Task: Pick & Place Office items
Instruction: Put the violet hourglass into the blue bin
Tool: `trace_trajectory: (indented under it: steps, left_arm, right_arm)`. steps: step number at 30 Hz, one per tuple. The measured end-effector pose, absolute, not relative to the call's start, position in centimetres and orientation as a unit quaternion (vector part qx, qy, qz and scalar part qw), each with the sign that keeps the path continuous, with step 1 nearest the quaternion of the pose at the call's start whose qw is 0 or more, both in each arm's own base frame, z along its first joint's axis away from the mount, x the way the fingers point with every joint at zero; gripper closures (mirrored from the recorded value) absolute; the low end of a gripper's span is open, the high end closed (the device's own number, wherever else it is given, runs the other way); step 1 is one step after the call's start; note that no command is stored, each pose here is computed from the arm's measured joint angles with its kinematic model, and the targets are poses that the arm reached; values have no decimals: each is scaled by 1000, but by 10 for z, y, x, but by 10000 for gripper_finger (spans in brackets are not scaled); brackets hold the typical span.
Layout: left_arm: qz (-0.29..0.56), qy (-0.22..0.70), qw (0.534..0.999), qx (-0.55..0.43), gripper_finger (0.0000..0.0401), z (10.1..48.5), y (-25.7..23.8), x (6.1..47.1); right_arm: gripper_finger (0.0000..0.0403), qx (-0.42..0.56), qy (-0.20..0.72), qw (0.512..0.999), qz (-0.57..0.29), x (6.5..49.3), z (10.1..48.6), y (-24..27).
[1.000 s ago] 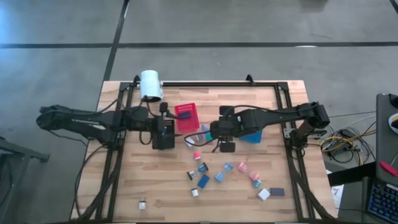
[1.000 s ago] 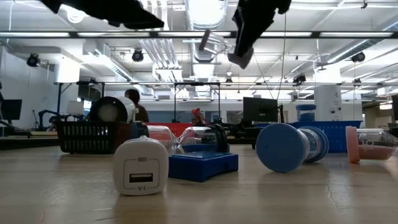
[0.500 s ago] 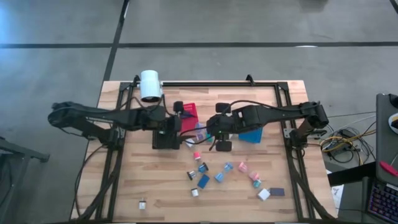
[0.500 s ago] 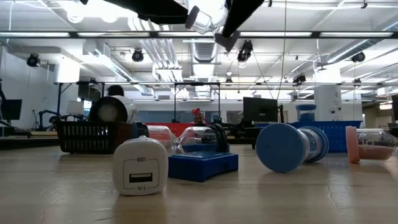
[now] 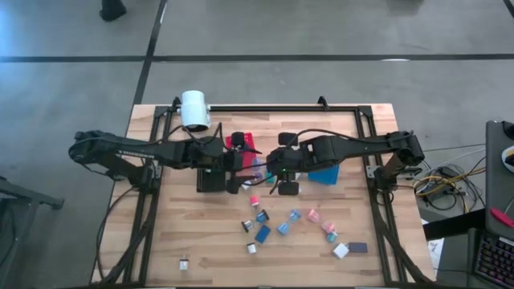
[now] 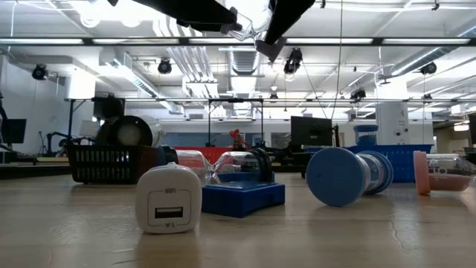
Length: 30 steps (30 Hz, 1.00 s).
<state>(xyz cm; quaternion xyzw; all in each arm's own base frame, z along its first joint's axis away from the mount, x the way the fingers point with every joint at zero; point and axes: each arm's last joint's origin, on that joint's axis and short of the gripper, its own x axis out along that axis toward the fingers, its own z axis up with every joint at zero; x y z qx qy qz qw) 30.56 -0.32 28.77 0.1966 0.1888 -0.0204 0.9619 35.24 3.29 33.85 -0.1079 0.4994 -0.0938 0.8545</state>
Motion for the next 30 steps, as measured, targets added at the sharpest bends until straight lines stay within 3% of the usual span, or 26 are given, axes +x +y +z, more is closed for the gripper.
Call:
trace_trajectory:
  steps: [5, 11, 22, 30]
  left_arm:
    - [-21, 193, 961, 198, 99, 288, -3, 308]
    - [-18, 203, 959, 198, 204, 287, -2, 307]
    - [-16, 201, 960, 194, 204, 289, -1, 306]
    - [-6, 170, 970, 176, 204, 303, 0, 277]
  right_arm:
    - [257, -108, 499, 854, -94, 352, 338, 33]
    - [257, -107, 500, 854, -94, 352, 338, 33]
    - [248, -108, 497, 856, -94, 353, 339, 33]
    - [205, -120, 463, 874, -89, 342, 358, 31]
